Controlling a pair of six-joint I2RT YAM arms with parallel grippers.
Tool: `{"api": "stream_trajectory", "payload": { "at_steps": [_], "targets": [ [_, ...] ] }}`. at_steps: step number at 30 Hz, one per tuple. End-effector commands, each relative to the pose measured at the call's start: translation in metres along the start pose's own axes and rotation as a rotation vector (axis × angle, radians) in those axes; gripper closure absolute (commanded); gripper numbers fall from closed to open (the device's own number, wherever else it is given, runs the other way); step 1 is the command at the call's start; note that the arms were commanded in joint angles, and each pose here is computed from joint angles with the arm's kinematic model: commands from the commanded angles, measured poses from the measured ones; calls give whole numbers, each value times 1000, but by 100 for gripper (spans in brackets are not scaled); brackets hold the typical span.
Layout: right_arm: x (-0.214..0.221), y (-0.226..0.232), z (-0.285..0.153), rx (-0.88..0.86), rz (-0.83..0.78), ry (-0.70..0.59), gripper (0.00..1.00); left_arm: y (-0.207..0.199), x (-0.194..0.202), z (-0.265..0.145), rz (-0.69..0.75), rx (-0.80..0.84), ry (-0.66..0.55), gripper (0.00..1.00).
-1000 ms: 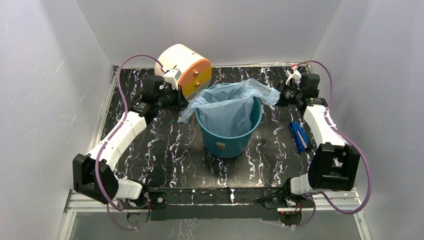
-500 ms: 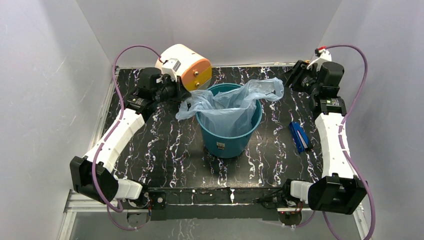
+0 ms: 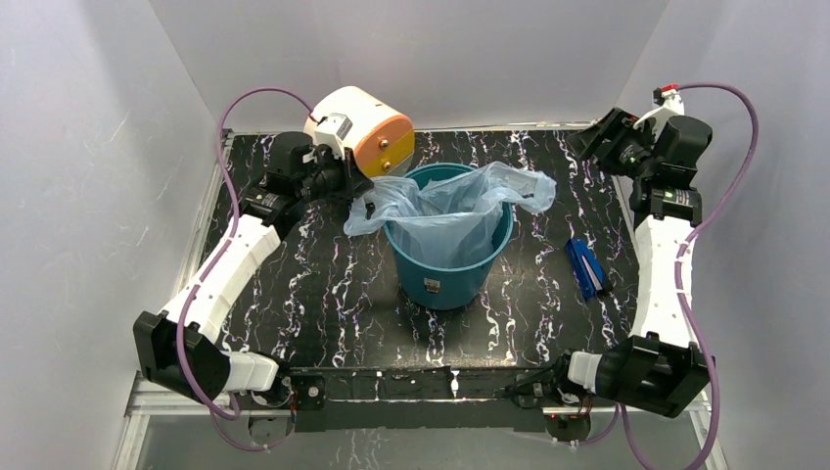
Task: Put the trash bags into the trash bin
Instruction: Place the trash bag in the trash bin.
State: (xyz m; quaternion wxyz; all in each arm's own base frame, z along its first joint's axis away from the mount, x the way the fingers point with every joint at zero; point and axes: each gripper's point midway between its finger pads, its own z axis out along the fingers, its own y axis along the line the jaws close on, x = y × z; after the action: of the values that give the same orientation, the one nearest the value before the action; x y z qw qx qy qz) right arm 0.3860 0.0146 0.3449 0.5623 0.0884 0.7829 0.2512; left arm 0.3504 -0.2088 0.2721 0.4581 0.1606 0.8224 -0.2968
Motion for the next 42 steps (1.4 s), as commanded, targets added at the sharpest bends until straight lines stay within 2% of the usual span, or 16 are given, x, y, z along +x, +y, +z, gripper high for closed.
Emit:
{"api": "stream_trajectory", "payload": {
  "at_steps": [1,5,7,11,13,17,21,23,28,31,34,36,40,42],
  "targets": [
    [-25,61,-26,-255,-91,-60,24,-22,-34,-23,55,65,-94,100],
    [6,97,-34,-581,-70,109,21,-30,-38,-25,62,105,-100,100],
    [19,99,-32,-665,-14,194,18,-35,-39,-26,64,130,-100,100],
    [43,91,-10,-670,-24,265,12,-41,-38,-28,64,161,-89,100],
    [59,87,9,-629,-19,331,12,-42,-37,-28,63,167,-84,100],
    [83,107,22,-719,-14,475,13,-40,-36,-30,62,152,-81,100],
    [94,108,23,-752,-9,468,13,-39,-34,-29,61,149,-72,100],
    [98,109,17,-781,-20,469,15,-38,-33,-27,55,149,-65,100],
    [106,111,7,-803,-23,485,33,-37,-31,-25,36,146,-65,100],
    [106,111,5,-786,-35,476,42,-35,-31,-24,33,138,-54,88],
    [105,114,-1,-795,-41,472,45,-41,-31,-24,45,172,-29,71],
    [104,115,-4,-798,-44,473,52,-46,-31,-23,62,216,-10,60],
    [106,113,-6,-774,-59,483,51,-54,-25,-20,87,300,50,47],
    [107,110,-5,-755,-61,487,51,-55,-21,-17,92,331,87,45]
  ]
}}
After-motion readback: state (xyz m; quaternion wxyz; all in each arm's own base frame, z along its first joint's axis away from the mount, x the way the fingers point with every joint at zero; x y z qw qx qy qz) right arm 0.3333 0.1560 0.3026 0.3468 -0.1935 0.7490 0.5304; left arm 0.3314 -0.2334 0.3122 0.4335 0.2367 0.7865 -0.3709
